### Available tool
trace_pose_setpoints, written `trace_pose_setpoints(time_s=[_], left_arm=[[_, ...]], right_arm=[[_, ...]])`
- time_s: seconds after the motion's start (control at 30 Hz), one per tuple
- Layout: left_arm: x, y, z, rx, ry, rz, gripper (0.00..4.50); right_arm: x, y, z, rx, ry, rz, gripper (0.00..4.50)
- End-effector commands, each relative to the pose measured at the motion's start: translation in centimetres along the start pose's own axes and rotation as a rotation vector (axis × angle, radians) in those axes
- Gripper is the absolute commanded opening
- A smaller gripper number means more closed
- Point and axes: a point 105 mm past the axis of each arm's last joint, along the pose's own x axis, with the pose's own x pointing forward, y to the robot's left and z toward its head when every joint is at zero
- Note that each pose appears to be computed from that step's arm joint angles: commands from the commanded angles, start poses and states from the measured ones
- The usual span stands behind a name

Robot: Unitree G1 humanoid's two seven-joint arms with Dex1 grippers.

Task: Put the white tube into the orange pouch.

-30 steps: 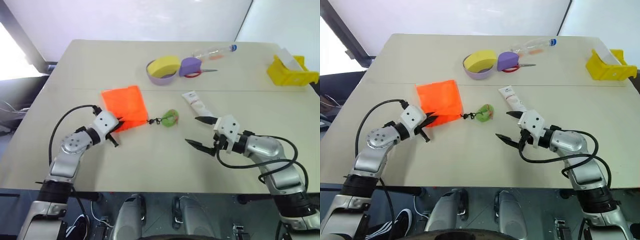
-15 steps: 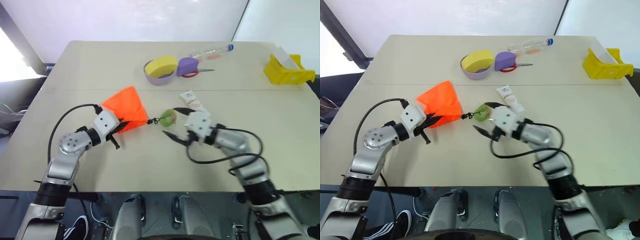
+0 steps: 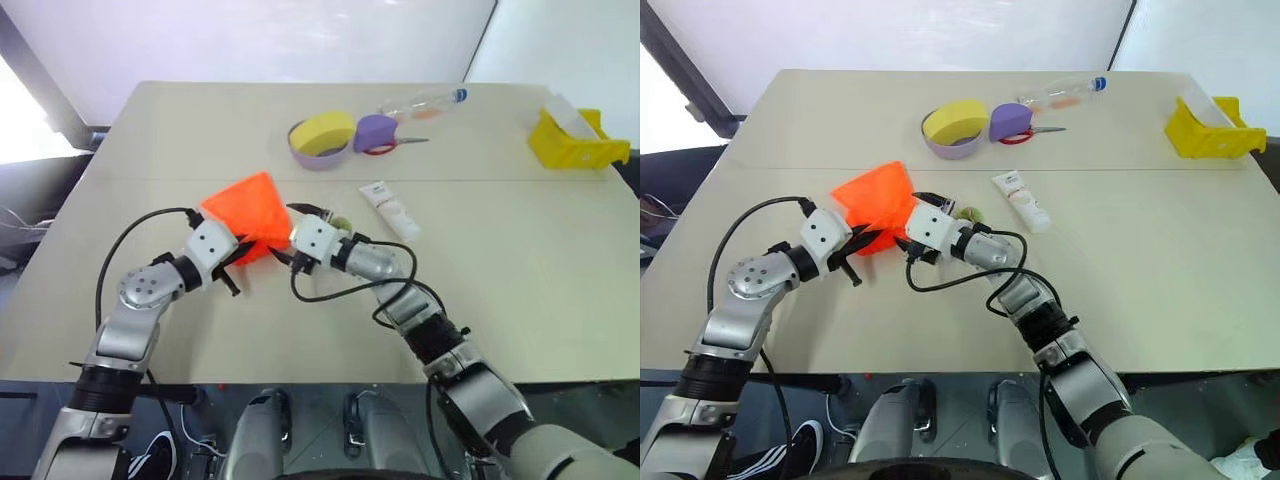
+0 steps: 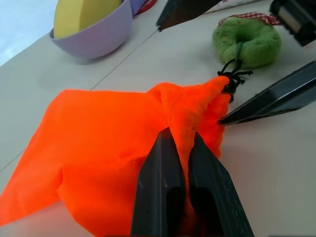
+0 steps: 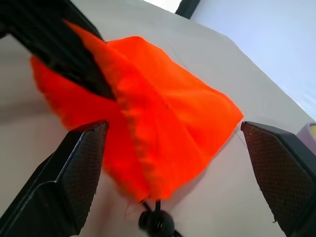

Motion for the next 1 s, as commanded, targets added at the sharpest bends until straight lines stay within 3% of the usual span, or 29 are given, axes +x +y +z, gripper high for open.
trace_pose_setpoints(time_s=[0.03,0.07,0.17,0.4,0.7,1.0], left_arm=[[-0.2,0.2,1.2,0.021,-0.041,0.01,0.03],[-0.3,0.2,1.1,0.019,-0.04,0.014,0.03],[-0.3,0.1,1.1,0.019,-0.039,0.015,0.0],[-0.5,-0.1,1.2,0.013,-0.045,0.008,0.0],[-0.5,0.0,1.1,0.007,-0.051,0.036,0.0],[-0.1,-2.2,1.9,-0.013,-0.072,-0.095,0.0]], right_arm=[[0.5,-0.8,0.9,0.011,-0.035,-0.042,4.5],[0.5,-0.9,0.9,0.014,-0.035,-0.045,4.5],[0.4,-1.2,0.5,0.032,-0.025,-0.059,3.59],[0.4,-1.2,-0.7,-0.012,0.028,-0.077,0.02],[-0.2,-1.8,-0.6,-0.027,0.02,-0.079,0.02],[-3.5,-3.5,-0.3,-0.017,0.014,-0.074,0.02]])
